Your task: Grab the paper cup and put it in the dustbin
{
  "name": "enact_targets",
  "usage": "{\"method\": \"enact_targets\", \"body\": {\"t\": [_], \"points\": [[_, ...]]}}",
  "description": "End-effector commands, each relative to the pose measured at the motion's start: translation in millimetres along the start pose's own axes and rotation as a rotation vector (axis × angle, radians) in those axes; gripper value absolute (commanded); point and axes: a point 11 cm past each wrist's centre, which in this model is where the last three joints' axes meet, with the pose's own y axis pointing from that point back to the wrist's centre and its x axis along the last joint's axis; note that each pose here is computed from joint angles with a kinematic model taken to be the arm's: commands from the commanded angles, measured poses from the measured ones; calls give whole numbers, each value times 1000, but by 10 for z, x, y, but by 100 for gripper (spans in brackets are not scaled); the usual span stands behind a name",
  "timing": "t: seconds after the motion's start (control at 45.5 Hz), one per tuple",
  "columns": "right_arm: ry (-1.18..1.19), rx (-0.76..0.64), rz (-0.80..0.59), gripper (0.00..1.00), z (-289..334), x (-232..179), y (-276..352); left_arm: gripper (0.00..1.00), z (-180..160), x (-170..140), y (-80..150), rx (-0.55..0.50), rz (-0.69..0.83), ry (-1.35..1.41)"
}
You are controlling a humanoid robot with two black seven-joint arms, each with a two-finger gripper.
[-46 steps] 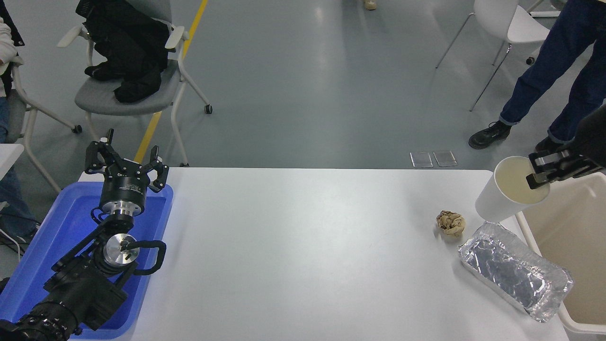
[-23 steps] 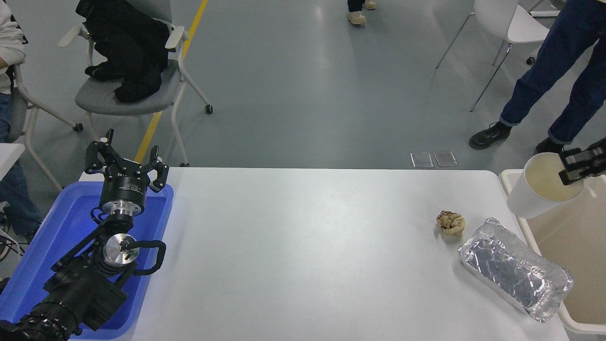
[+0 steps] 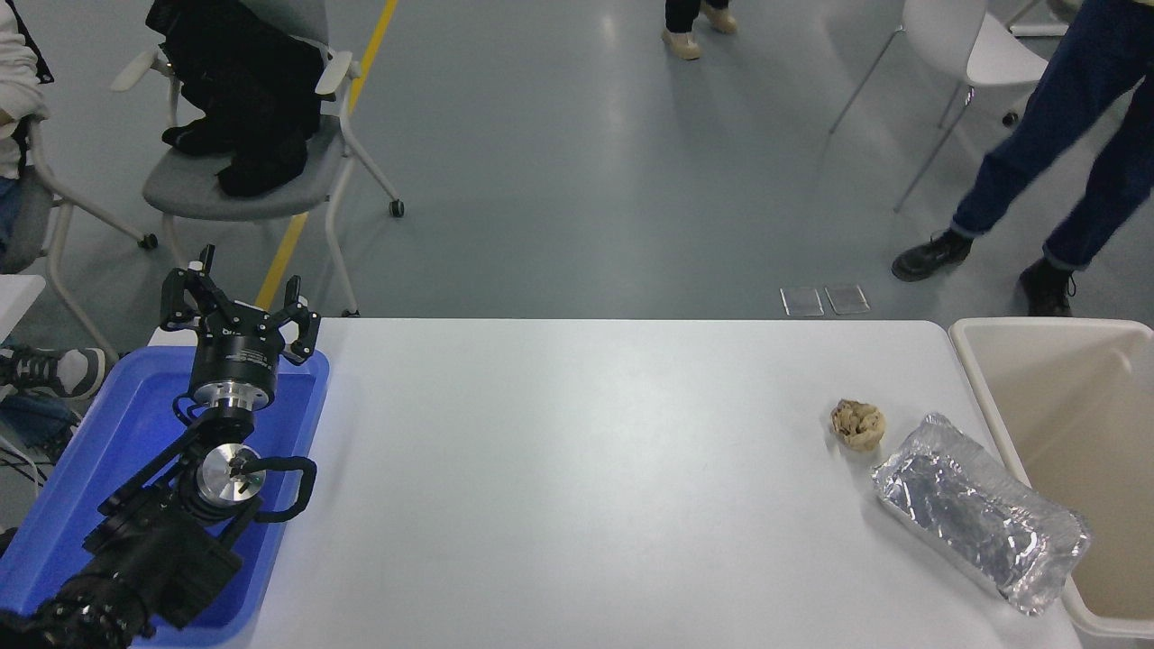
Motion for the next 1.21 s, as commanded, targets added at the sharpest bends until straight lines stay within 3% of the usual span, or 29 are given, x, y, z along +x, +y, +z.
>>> {"method": "enact_targets", "body": {"t": [0.0,0.308,0.681,0.703,0.769,0.857,0.901,1.187], "points": [[-21,-105,86,0,267,-519,-756,99,1,-2,-1,0,-1,0],[-135,-85,138,0,-233,-1049,-1460,99,1,3,0,0,1,0],[-218,-56,148,0,-369,-1127,-1548,99,1,-2,-1,-1,-1,0],[-221,-55,148,3,-371,-1126,-1548,99,1,3,0,0,1,0],[-230,-52,152,47,-375,-1118,-1547,99,4,-3,-5,-1,-1,0],[-243,-47,155,75,-384,-1122,-1551,99,3,-8,-6,-1,-2,1],[-244,-46,150,100,-388,-1140,-1556,99,3,-8,-6,-1,-2,1],[-275,-5,155,100,-497,-1078,-1559,99,3,-8,-6,-1,-2,1]]}}
